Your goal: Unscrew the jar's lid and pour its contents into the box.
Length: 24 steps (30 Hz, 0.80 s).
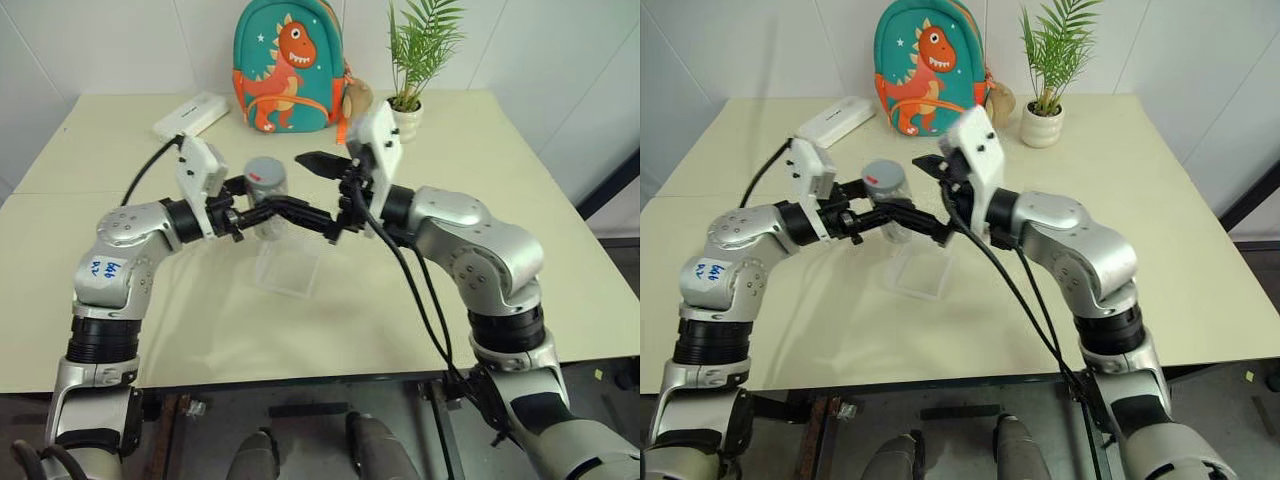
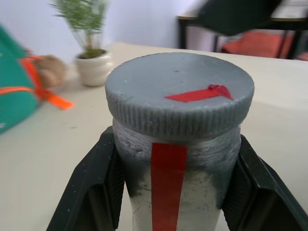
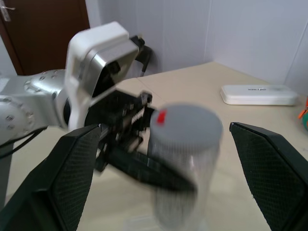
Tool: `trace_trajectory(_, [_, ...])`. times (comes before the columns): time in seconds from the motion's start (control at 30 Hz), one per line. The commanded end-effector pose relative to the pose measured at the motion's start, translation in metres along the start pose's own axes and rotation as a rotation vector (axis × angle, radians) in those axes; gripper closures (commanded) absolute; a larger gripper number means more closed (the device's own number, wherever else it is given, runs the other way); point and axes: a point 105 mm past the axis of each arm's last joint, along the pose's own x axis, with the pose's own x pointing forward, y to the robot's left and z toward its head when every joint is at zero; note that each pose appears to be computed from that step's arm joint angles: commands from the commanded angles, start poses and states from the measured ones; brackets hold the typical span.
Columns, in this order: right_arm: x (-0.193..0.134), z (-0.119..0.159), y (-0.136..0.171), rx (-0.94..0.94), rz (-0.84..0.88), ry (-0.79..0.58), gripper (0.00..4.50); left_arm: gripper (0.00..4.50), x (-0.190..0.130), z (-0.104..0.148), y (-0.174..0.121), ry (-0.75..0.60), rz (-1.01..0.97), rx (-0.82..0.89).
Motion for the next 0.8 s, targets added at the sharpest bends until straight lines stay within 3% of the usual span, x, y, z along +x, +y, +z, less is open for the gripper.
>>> trace_trajectory(0.03, [0.005,0.007,-0.005,-0.016,-0.046,0.009,0.0,2.32,0.005,0.017,-0.008,-0.04,-0.032,0.03])
trace_trajectory(0.4, [0.004,0.003,-0.018,0.028,-0.093,0.009,0.0,2.32,0.008,0.022,-0.01,-0.078,-0.017,0.012])
trace_trajectory(0.5, [0.004,0.003,-0.018,0.035,-0.083,-0.002,0.59,2.32,0.007,0.023,-0.009,-0.087,-0.008,0.008])
trace_trajectory(0.63, [0.002,0.007,-0.015,0.04,-0.067,-0.032,1.9,2.32,0.007,0.026,-0.009,-0.101,-0.002,0.014])
trace_trajectory(0.8, [-0.001,0.003,-0.014,0.065,-0.041,-0.033,1.95,2.32,0.006,0.029,-0.011,-0.121,-0.025,0.008])
